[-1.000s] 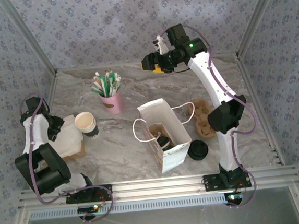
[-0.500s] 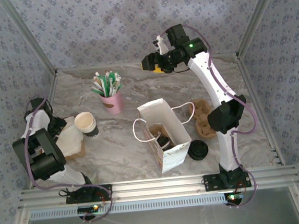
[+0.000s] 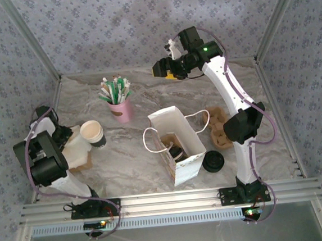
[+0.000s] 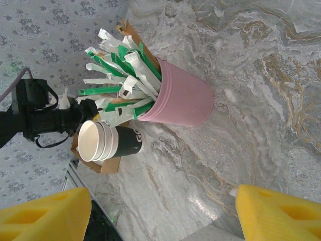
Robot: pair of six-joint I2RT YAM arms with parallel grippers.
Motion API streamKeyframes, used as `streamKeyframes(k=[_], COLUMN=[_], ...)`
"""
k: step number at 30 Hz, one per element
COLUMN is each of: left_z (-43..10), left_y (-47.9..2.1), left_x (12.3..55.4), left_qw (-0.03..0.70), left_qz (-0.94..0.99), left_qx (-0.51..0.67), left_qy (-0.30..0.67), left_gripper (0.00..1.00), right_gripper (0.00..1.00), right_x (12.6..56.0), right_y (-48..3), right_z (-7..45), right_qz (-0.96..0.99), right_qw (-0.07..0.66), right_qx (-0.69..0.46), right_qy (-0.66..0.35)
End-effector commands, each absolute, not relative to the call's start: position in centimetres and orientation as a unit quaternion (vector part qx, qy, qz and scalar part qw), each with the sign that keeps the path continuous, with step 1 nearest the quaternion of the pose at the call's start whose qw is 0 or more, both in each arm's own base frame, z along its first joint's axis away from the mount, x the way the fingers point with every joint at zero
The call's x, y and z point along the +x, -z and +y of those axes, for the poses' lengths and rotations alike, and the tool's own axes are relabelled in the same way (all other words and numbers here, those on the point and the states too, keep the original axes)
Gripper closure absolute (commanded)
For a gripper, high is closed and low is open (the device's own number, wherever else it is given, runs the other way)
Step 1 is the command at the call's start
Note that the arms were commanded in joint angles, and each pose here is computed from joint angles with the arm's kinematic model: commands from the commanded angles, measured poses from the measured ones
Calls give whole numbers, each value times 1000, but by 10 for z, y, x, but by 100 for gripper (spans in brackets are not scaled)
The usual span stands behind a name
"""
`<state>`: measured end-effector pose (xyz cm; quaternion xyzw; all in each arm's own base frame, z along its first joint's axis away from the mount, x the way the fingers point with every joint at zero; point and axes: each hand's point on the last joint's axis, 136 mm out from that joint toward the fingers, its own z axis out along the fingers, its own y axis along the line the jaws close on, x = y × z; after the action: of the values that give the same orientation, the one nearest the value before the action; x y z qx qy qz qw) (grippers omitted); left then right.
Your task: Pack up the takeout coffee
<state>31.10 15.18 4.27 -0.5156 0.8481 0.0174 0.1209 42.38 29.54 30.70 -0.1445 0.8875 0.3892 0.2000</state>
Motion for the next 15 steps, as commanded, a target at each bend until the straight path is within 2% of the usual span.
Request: streamKeyframes(k=[1,5,9,11,15], left_z=[146,146,145,145,147], left_y=[-33,-31,-31,-35,-49], left_x=[314,312,311,309,307], left_qw=[121,121,118,122,136], left_qz=[855,856,857,856,853], left_qx=[-504,-502,-502,-502,-503], left_qy=[-5,-8,-7,-9,-14], left_gripper=[48,50,62,71,79], right_gripper=[22,22,22,22,22], right_x=[418,418,418,418,418], right_y=[-314,-313,-313,-314,-314], right_z=[295,296,296,296,296], right_qz=[886,887,886,886,886], right_qw=[208,207,207,208,208], right_qx=[-157,-156,-156,-156,-156], right_qy=[-383,-383,-384,-384,-384])
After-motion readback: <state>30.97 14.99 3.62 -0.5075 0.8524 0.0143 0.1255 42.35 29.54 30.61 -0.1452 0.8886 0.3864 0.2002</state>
